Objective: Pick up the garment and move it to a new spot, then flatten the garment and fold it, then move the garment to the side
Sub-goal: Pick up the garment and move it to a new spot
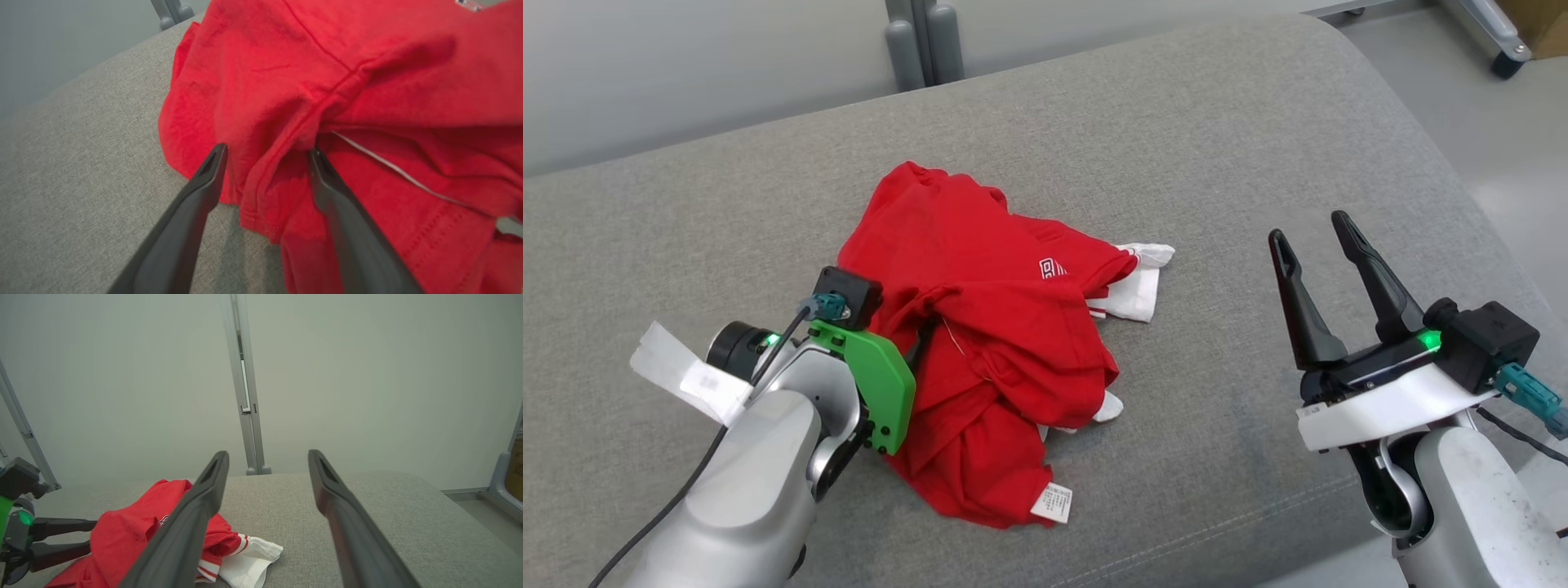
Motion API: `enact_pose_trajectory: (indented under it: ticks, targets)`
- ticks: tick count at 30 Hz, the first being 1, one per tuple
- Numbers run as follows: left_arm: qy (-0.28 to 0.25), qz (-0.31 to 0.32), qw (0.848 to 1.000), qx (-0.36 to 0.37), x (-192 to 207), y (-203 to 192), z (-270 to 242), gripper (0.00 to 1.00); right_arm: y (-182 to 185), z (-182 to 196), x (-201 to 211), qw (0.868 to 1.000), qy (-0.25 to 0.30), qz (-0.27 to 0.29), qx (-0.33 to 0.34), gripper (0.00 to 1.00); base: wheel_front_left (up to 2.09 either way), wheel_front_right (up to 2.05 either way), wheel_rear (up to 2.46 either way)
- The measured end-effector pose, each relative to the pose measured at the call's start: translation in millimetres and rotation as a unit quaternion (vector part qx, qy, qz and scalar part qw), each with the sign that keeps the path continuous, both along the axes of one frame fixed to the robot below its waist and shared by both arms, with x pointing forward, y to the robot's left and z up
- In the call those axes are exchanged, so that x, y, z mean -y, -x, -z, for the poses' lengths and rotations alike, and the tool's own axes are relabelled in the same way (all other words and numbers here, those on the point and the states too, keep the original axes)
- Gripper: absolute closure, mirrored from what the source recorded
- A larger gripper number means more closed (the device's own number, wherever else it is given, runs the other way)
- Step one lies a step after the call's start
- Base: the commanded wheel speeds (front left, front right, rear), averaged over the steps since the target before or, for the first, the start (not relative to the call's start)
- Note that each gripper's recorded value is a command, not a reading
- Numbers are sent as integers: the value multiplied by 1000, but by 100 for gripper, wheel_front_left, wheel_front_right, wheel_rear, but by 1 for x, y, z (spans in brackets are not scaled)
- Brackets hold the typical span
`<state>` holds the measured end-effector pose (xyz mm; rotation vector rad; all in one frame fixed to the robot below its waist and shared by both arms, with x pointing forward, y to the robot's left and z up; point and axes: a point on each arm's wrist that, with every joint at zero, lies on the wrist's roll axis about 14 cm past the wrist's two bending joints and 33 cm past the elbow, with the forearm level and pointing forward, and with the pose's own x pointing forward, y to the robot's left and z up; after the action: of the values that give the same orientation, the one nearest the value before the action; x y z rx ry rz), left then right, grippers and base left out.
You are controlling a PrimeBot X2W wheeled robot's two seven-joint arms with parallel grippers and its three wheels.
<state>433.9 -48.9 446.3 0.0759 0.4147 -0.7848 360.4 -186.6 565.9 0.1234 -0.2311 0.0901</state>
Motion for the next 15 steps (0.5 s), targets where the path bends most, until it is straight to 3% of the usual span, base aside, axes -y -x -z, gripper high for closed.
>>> enact_pose_trajectory:
  ticks: [5, 6, 7, 8, 15]
  targets:
    - [3, 17, 1000, -5, 14, 0, 1, 0, 2, 3, 9, 1000, 2, 15, -6, 0, 0, 0, 0]
    - [4, 17, 1000, -3, 16, -3, -1, 19, 2, 4, 11, 1000, 2, 17, -7, 0, 0, 0, 0]
    - [8, 16, 1000, 0, 18, -6, -3, 66, 2, 4, 12, 1000, 2, 18, -8, 0, 0, 0, 0]
    - [13, 15, 1000, 3, 20, -8, -6, 100, 2, 5, 13, 1000, 3, 20, -8, 0, 0, 0, 0]
    - [37, 8, 999, 14, 24, -15, -18, 100, 0, 5, 16, 1000, 3, 25, -10, 0, 0, 0, 0]
